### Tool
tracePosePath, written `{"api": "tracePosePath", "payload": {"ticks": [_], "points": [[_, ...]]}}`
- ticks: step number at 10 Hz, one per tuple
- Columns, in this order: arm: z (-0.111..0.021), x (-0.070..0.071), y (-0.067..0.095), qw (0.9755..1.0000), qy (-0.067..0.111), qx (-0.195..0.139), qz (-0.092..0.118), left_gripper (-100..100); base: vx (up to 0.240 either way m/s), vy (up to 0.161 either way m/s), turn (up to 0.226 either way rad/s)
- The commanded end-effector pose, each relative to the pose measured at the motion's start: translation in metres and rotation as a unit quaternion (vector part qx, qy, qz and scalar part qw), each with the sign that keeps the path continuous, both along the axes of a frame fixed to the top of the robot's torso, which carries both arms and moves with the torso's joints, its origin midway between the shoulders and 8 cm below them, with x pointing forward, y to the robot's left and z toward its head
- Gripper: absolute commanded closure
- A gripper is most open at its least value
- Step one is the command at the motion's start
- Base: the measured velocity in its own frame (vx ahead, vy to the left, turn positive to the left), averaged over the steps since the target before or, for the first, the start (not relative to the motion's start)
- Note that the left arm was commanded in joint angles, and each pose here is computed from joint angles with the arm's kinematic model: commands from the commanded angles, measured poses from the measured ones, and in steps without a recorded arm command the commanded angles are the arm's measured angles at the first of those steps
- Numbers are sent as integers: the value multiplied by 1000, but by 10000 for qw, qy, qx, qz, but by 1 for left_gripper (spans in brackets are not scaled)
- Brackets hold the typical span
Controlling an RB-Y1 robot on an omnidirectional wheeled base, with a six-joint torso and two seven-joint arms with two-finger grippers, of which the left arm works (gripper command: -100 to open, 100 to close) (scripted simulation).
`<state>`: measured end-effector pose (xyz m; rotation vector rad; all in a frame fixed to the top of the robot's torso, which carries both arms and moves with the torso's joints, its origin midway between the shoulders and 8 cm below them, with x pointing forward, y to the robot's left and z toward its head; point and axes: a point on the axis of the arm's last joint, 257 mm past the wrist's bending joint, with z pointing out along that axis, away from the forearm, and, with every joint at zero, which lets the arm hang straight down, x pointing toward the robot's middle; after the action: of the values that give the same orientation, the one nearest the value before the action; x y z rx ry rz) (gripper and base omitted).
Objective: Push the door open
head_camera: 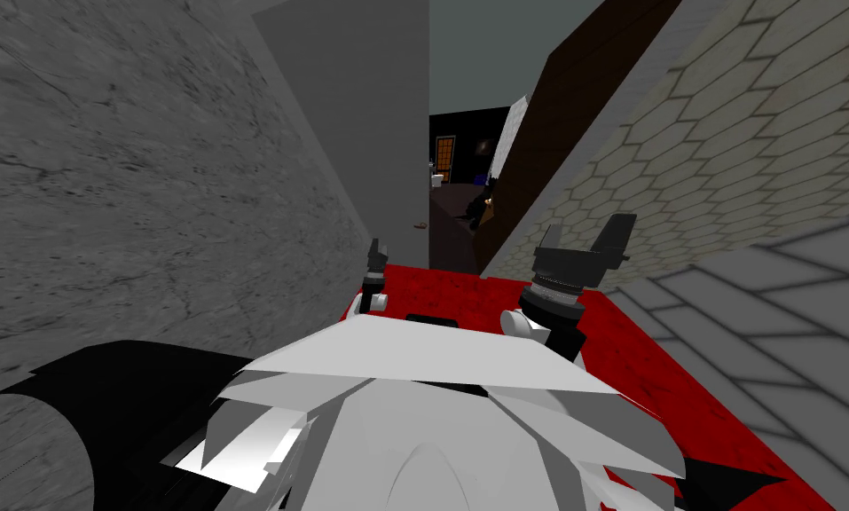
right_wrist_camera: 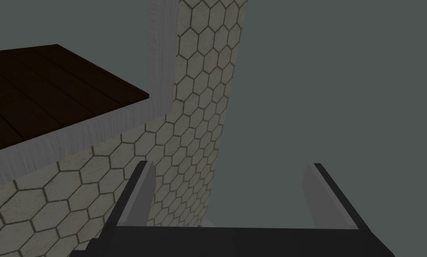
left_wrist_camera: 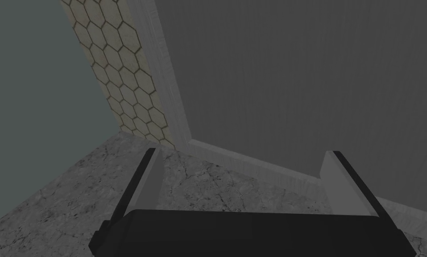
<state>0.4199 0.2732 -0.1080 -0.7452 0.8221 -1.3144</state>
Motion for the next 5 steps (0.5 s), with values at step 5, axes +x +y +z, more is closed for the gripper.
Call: {"api": "tracePosePath", "payload": {"ticks": [5], "points": [[-44,21,-4,9992,385,69,-109,-100,102,-4,37]]}}
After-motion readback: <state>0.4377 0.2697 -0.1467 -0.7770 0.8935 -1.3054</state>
